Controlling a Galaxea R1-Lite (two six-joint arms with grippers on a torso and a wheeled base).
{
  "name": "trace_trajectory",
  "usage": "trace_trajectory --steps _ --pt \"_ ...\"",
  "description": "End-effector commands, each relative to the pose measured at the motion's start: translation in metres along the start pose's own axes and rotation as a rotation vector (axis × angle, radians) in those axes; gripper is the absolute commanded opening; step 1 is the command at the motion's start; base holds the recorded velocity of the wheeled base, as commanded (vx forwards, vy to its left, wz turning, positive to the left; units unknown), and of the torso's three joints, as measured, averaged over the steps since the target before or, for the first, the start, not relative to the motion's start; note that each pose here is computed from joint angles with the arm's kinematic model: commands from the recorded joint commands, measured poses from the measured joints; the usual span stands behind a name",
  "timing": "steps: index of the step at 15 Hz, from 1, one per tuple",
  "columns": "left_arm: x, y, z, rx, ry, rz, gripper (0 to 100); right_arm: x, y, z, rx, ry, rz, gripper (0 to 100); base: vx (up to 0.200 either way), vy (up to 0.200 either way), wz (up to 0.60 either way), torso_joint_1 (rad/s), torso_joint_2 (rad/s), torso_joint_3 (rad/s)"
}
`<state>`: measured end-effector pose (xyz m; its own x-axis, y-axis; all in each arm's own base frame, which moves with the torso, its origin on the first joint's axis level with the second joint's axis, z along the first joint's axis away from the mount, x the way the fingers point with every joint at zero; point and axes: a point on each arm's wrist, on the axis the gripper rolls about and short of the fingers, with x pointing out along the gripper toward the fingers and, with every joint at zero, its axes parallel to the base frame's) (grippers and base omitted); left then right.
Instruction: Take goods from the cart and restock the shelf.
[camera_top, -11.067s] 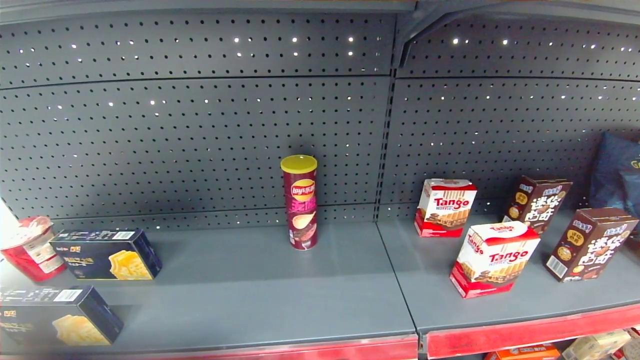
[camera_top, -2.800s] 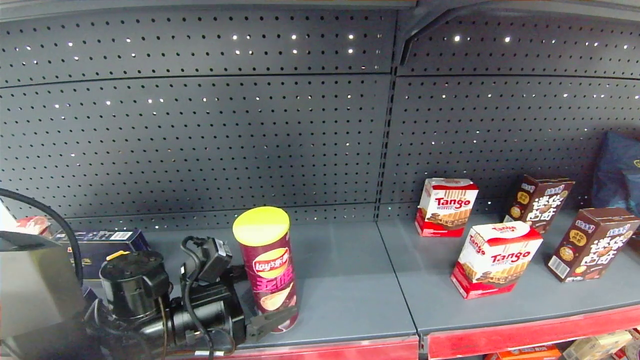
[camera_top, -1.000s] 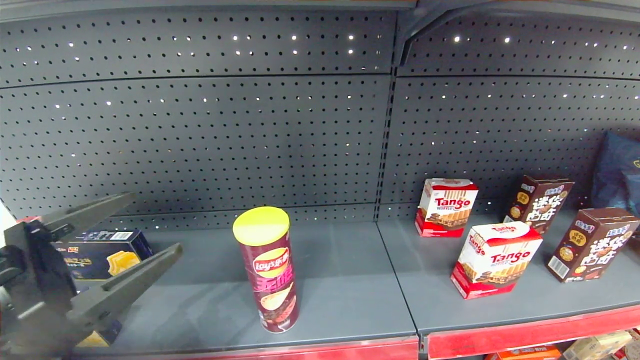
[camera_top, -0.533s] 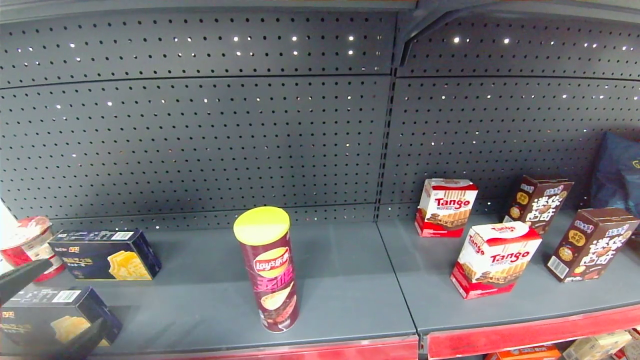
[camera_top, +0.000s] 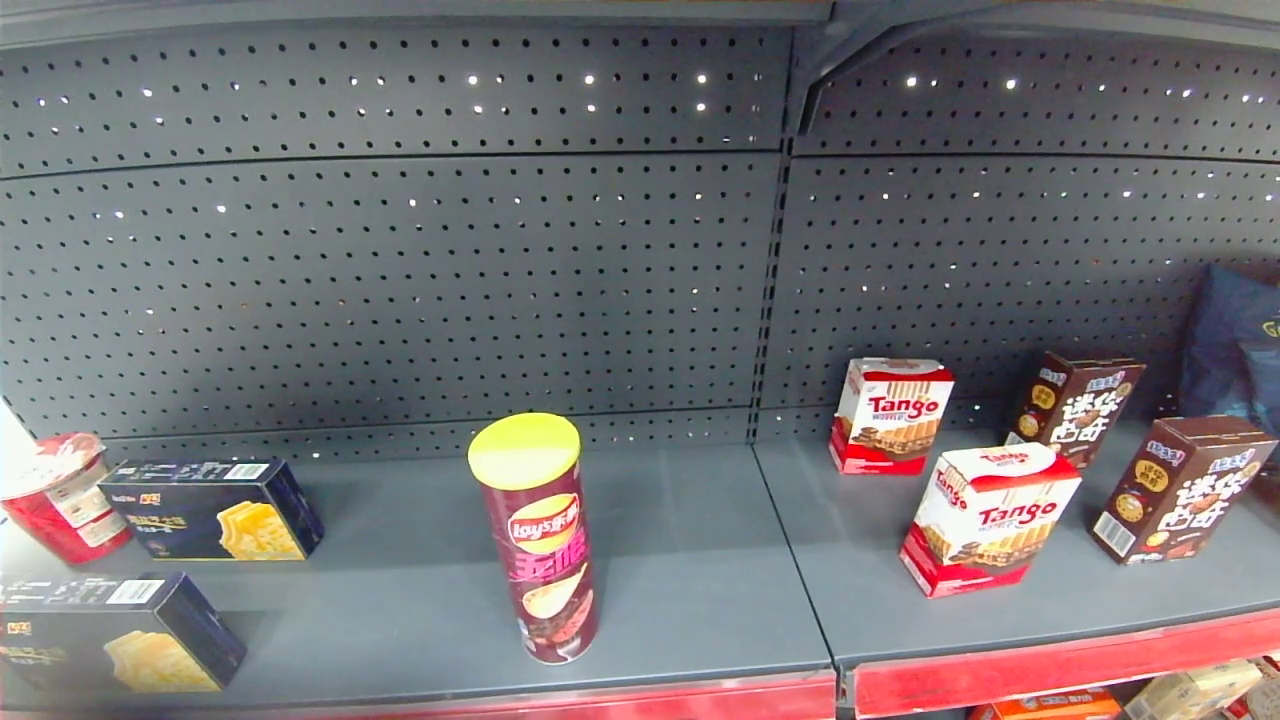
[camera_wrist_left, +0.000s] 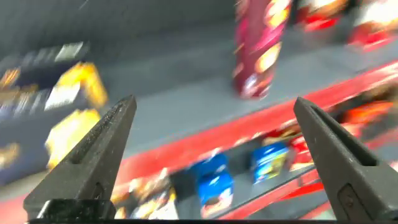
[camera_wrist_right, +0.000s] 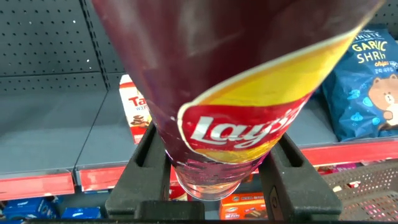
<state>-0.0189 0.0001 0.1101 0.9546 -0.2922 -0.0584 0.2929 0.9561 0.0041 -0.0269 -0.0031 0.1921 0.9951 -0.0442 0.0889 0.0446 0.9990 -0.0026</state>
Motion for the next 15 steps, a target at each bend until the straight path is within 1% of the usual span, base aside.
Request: trace_trajectory --steps 1,2,3,5,6,8,9,10,11,14,15 --pt "0.003 0.002 -0.027 0.013 0.018 0.091 100 0.001 0.000 0.002 0.000 -0.001 0.001 0 0.000 0.000 0.00 0.000 0.00 0.000" --pt "0.004 0.003 -0.031 0.015 0.029 0.100 100 0.000 0.000 0.006 0.001 -0.012 0.002 0 0.000 0.000 0.00 0.000 0.00 0.000" --pt "0.005 0.003 -0.033 0.008 0.036 0.104 100 0.000 0.000 0.010 0.002 -0.018 0.012 0 0.000 0.000 0.00 0.000 0.00 0.000" --pt "0.005 0.003 -0.033 0.003 0.036 0.132 100 0.001 -0.001 0.015 0.006 -0.027 0.037 0 0.000 0.000 0.00 0.000 0.00 0.000" --pt "0.004 0.004 -0.033 -0.012 0.036 0.146 100 0.001 -0.002 0.022 0.008 -0.036 0.063 0 0.000 0.000 0.00 0.000 0.00 0.000" --pt "0.004 0.004 -0.033 -0.025 0.035 0.148 100 0.003 -0.001 0.034 0.011 -0.050 0.175 0 0.000 0.000 0.00 0.000 0.00 0.000" --pt "0.004 0.004 -0.033 -0.021 0.035 0.148 100 0.004 -0.001 0.035 0.011 -0.051 0.195 0 0.000 0.000 0.00 0.000 0.00 0.000" --pt "0.004 0.004 -0.033 -0.023 0.035 0.148 100 0.007 0.001 0.037 0.009 -0.040 0.291 0 0.000 0.000 0.00 0.000 0.00 0.000" --pt "0.004 0.004 -0.033 -0.021 0.035 0.148 100 0.008 0.002 0.037 0.008 -0.034 0.353 0 0.000 0.000 0.00 0.000 0.00 0.000" --pt "0.004 0.004 -0.033 -0.021 0.035 0.148 100 0.020 0.008 0.034 0.011 0.028 0.484 0 0.000 0.000 0.00 0.000 0.00 0.000" --pt "0.004 0.004 -0.033 -0.021 0.035 0.148 100 0.023 0.009 0.034 0.015 0.042 0.506 0 0.000 0.000 0.00 0.000 0.00 0.000"
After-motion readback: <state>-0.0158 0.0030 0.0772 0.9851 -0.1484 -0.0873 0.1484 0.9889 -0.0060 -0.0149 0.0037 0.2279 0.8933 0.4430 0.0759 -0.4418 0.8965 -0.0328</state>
